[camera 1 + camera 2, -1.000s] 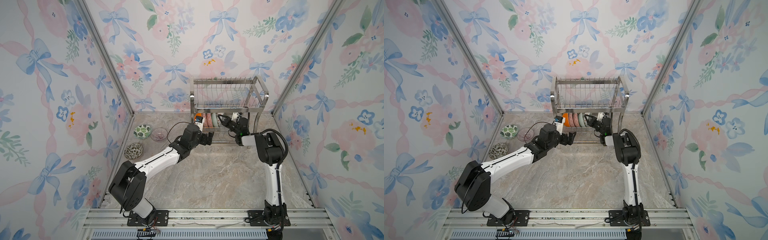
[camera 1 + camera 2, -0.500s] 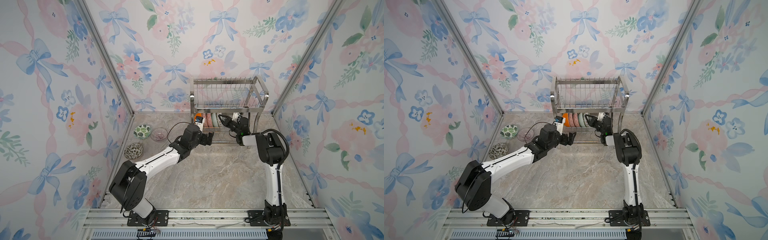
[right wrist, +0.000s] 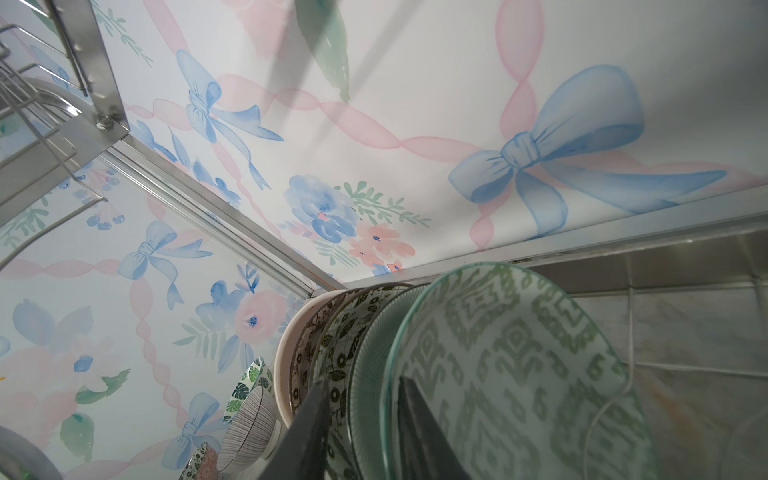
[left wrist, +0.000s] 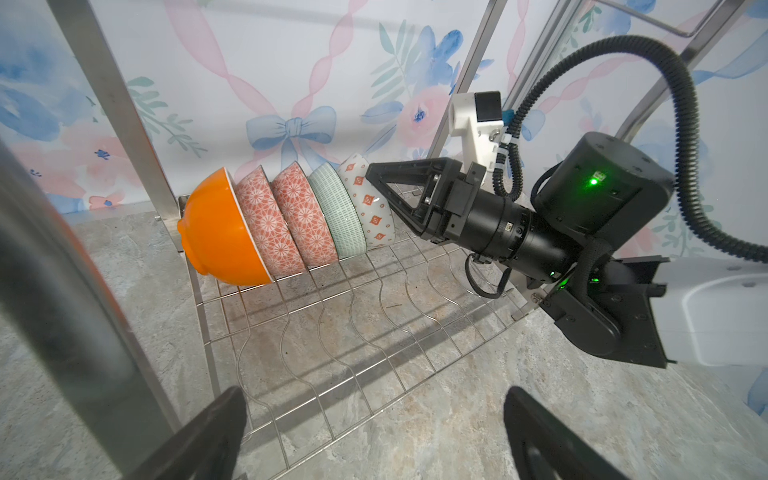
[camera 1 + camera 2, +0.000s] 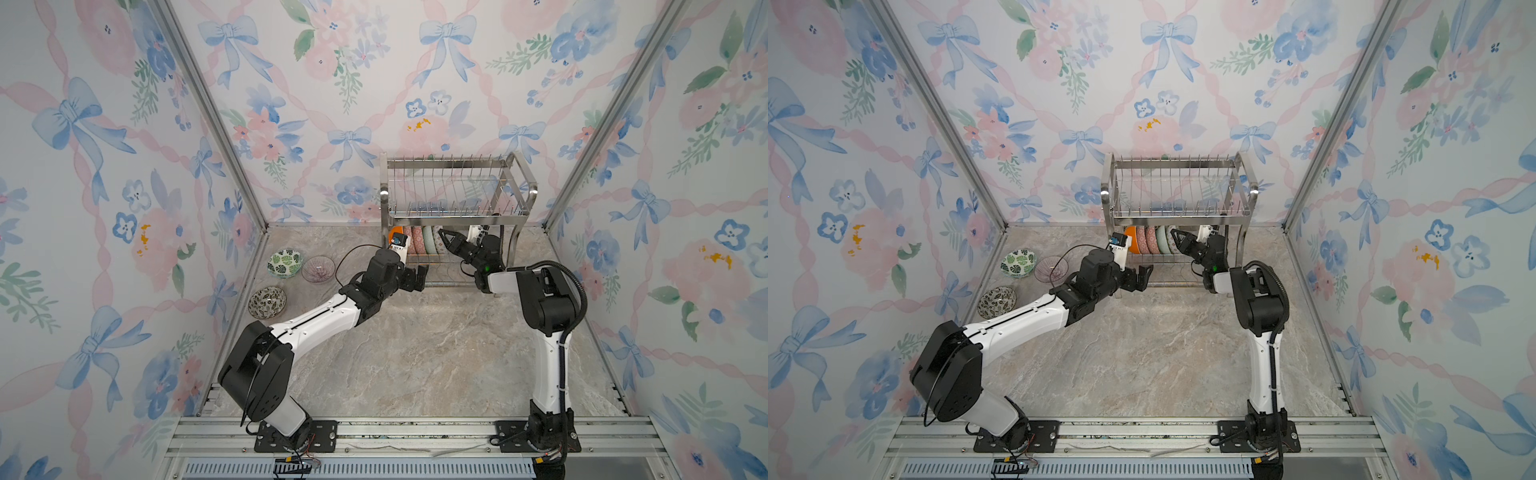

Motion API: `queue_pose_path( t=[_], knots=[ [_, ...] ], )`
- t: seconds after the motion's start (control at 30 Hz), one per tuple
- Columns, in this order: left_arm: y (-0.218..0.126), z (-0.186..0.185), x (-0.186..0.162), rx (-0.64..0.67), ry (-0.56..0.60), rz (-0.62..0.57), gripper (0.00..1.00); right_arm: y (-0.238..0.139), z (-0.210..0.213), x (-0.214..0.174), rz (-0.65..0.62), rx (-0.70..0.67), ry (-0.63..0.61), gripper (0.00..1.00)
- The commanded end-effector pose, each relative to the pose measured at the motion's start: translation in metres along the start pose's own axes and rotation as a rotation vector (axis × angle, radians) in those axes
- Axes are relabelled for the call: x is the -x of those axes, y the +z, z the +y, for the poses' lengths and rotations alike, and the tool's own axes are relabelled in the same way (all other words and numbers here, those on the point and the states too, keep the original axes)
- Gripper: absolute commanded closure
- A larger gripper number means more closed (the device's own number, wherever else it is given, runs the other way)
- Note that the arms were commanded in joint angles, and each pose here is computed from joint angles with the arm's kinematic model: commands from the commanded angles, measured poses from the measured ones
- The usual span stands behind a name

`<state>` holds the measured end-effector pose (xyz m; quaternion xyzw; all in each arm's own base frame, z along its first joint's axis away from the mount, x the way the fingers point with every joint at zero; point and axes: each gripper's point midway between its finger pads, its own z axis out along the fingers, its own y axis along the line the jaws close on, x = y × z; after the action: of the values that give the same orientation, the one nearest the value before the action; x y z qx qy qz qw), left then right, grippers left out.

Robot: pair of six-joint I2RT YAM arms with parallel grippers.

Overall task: Load the bowls into the dish rack
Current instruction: 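Lower the green-pattern bowl into the rack slot beside the red-diamond bowl, open right gripper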

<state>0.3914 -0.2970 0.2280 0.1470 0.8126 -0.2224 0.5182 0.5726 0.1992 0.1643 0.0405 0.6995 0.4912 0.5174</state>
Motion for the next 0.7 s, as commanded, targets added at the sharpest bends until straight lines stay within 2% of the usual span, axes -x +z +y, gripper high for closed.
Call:
queue_pose_path(
  t=[0.0, 0.37, 0.67],
  knots=[
    [-0.002, -0.006, 0.008, -0.015, 0.001, -0.013, 0.02, -0.008, 0.024, 0.017, -0.045, 0.018, -0.063, 0.66],
    [-0.003, -0.008, 0.009, -0.018, -0.002, -0.015, 0.02, -0.032, 0.032, 0.017, -0.086, -0.038, -0.077, 0.6],
    [-0.002, -0.008, 0.005, -0.01, -0.018, 0.0, 0.02, -0.049, 0.054, 0.008, -0.083, -0.027, -0.078, 0.57]
  ],
)
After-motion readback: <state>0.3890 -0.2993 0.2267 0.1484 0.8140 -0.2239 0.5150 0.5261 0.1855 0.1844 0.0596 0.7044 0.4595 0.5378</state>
